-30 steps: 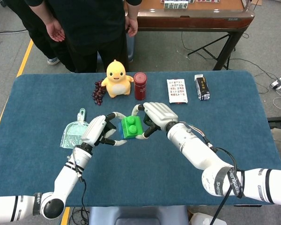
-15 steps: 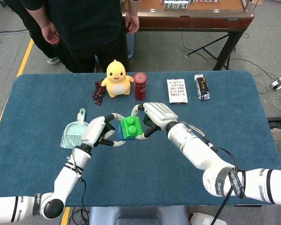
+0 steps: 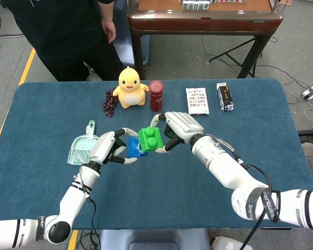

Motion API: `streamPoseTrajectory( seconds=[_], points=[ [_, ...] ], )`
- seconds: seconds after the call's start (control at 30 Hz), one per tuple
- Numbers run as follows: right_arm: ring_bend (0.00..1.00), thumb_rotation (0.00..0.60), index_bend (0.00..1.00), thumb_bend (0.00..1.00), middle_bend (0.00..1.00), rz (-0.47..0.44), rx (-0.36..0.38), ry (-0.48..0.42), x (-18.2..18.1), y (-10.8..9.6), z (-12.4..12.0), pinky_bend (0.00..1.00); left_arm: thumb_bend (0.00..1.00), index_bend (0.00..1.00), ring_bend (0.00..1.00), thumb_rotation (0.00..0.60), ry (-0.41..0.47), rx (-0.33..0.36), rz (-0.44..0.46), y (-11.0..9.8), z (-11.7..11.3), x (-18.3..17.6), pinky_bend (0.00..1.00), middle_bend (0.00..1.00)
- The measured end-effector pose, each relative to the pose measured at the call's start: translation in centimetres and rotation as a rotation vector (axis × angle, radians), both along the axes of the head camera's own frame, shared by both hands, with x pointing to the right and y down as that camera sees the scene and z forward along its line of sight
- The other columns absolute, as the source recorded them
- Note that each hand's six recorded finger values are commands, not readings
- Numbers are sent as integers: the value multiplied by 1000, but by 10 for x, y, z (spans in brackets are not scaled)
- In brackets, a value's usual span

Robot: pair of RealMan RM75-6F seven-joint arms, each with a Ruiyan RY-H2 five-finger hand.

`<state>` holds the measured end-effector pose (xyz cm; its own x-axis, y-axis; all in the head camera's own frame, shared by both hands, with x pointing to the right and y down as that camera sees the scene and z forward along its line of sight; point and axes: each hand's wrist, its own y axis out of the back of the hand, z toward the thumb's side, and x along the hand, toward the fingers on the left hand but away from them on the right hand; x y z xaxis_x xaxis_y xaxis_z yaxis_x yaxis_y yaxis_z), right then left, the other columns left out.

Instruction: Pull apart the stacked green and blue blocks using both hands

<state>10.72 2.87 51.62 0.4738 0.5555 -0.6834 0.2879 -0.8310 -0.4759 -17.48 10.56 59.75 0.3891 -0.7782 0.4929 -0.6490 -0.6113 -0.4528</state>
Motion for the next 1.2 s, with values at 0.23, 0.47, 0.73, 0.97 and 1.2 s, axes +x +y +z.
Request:
streamPoseTrajectory(
  seconds=[0.23,0.47,0.73,0.97,1.2],
  points=[
    [1000,600,706,301,1000,5,-4,90,27,7,23,1000,397,843,1000,600,-44,14,38,6,7,2,1000,1000],
    [1000,600,690,301,1000,-27,9,220,55,21,61,1000,398,822,1000,600,-120,72,99,10,12,6,1000,1000],
    [982,600,536,301,1000,-47,3,332,84,35,102,1000,321,598,1000,600,-191,118,138,12,16,9,1000,1000],
    [963,600,237,295,1000,-27,-5,386,106,42,126,999,163,388,1000,600,-222,108,139,11,22,11,1000,1000],
    [951,600,36,60,1000,21,19,364,115,44,133,993,69,276,1000,600,-253,105,136,9,24,5,1000,1000]
  ],
)
